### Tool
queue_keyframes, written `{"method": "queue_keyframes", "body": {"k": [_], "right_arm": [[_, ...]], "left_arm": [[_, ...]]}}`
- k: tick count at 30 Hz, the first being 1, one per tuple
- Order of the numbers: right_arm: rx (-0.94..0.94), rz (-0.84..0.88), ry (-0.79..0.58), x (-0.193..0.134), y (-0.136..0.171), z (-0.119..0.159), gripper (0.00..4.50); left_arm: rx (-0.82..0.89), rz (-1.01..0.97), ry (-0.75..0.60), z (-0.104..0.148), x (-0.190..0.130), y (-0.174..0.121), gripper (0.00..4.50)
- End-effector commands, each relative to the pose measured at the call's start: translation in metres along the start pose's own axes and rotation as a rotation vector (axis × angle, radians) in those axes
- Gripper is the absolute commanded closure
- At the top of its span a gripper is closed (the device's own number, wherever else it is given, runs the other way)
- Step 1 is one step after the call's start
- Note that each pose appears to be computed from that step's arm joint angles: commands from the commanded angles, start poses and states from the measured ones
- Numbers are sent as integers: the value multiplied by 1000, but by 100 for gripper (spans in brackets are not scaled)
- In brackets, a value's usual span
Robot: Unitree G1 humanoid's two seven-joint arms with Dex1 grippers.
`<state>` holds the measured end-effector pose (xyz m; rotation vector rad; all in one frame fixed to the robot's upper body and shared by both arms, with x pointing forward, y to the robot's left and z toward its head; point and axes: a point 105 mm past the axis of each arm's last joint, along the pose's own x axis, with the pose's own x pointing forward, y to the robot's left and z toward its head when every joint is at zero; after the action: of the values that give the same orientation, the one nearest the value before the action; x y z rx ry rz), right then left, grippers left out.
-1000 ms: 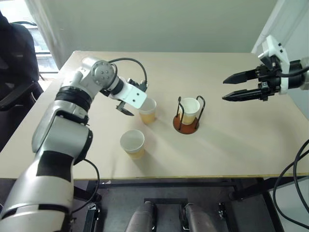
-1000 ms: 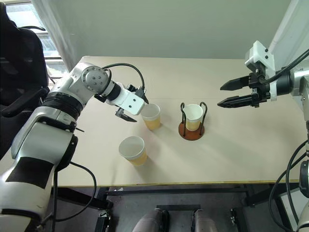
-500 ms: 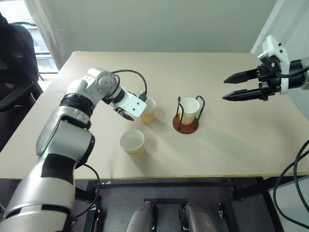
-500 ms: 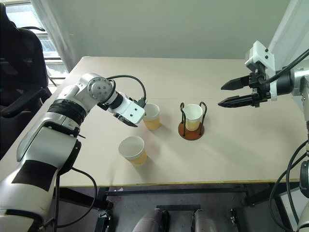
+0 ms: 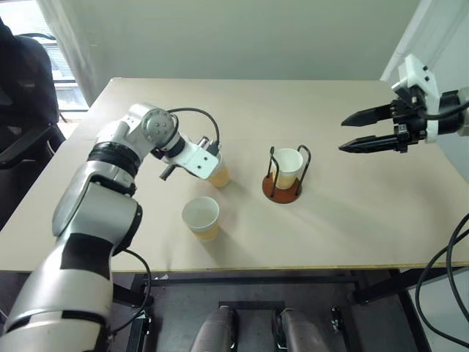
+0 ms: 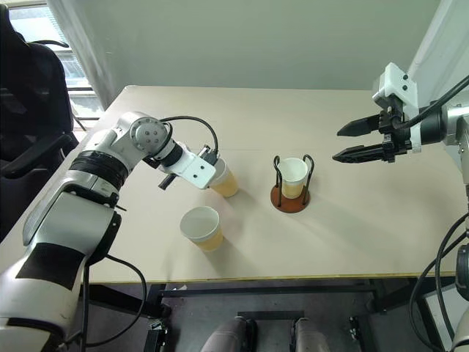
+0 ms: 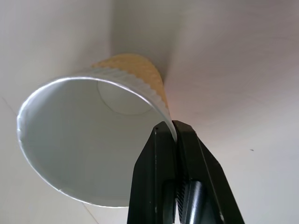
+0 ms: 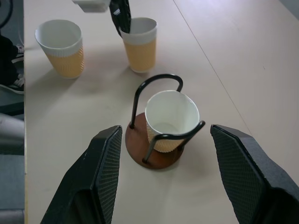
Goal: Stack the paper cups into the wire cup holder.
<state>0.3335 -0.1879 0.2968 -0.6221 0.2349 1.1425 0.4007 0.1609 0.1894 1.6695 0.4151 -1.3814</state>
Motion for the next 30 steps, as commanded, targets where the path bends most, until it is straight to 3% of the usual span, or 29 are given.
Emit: {"method": "queue_keyframes", "body": {"k": [1, 6, 11, 21, 30], "right_arm": [[-19, -47, 5, -11, -9, 1, 146], [26, -71, 33, -19, -20, -16, 146], [53, -83, 65, -25, -27, -32, 146], [83, -67, 115, -27, -28, -46, 146], [92, -71, 132, -31, -26, -51, 146]], "left_arm": [[-34, -10, 22, -5, -28, 5, 446], [-85, -79, 68, -7, -58, 7, 446], [-70, -27, 108, 5, -86, 32, 446], [64, 55, 28, 68, -100, 82, 446], [152, 100, -5, 105, -111, 104, 446]]}}
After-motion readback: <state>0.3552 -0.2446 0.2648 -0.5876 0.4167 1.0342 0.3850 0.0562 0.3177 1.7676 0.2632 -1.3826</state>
